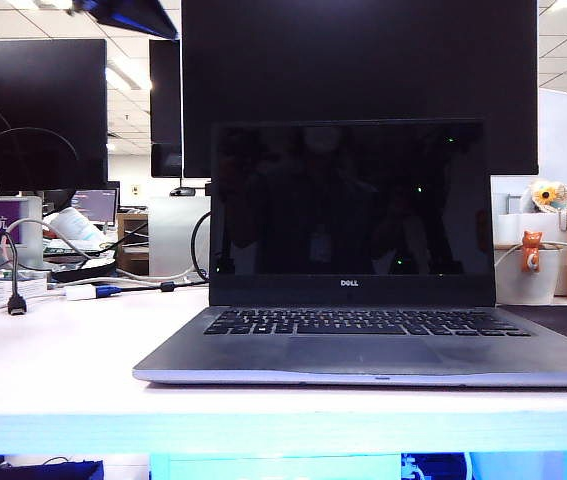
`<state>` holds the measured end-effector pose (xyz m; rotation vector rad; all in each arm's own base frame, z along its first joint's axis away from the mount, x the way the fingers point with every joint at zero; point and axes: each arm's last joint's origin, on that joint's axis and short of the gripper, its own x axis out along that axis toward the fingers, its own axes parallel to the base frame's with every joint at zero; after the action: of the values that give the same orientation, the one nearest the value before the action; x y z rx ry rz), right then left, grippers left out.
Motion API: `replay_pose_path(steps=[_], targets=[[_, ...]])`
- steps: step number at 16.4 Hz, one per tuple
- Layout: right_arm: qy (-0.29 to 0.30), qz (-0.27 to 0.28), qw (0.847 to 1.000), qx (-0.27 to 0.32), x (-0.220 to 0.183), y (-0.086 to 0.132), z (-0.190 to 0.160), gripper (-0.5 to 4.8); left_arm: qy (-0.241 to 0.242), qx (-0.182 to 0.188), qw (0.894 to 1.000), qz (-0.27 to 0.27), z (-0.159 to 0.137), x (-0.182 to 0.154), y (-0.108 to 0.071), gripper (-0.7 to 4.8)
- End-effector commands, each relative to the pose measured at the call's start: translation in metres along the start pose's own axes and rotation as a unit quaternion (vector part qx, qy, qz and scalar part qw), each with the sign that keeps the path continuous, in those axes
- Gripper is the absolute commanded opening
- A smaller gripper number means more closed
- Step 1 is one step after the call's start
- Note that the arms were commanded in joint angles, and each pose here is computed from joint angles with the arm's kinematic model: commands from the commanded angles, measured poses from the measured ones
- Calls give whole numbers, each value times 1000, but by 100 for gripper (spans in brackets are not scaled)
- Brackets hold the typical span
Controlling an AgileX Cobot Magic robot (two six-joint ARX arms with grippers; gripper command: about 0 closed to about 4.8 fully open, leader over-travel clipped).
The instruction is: Close the lid of the gray laptop.
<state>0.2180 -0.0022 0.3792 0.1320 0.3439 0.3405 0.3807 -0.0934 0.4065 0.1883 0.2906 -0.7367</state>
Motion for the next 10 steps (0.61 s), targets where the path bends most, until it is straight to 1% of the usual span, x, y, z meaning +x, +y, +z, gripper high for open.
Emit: replay_pose_path(steps=[1,2,4,5,6,7,8,9,10], targets=[[6,17,1000,0,1,-1,0,-1,25,14,999,26,10,29,-24,-6],[9,26,1000,2,3,-2,-1,-1,41,12,998,41,9,44,-34,-6],[14,26,1000,4,5,-3,-2,-1,70,14,995,64,4,68,-48,-6],[15,26,1000,4,6,-3,-2,-1,77,13,994,76,3,78,-52,-6],[16,26,1000,5,6,-3,-2,-1,83,13,992,92,2,88,-55,-6],[16,26,1000,5,6,-3,-2,-1,90,5,991,95,1,96,-56,-5],[16,36,999,5,6,-3,-2,-1,106,-9,990,91,0,101,-55,-5],[17,47,999,5,6,-2,-2,-1,129,-15,988,78,-2,105,-55,-6],[17,46,999,5,6,-2,-2,-1,152,-19,985,74,-3,107,-54,-6]])
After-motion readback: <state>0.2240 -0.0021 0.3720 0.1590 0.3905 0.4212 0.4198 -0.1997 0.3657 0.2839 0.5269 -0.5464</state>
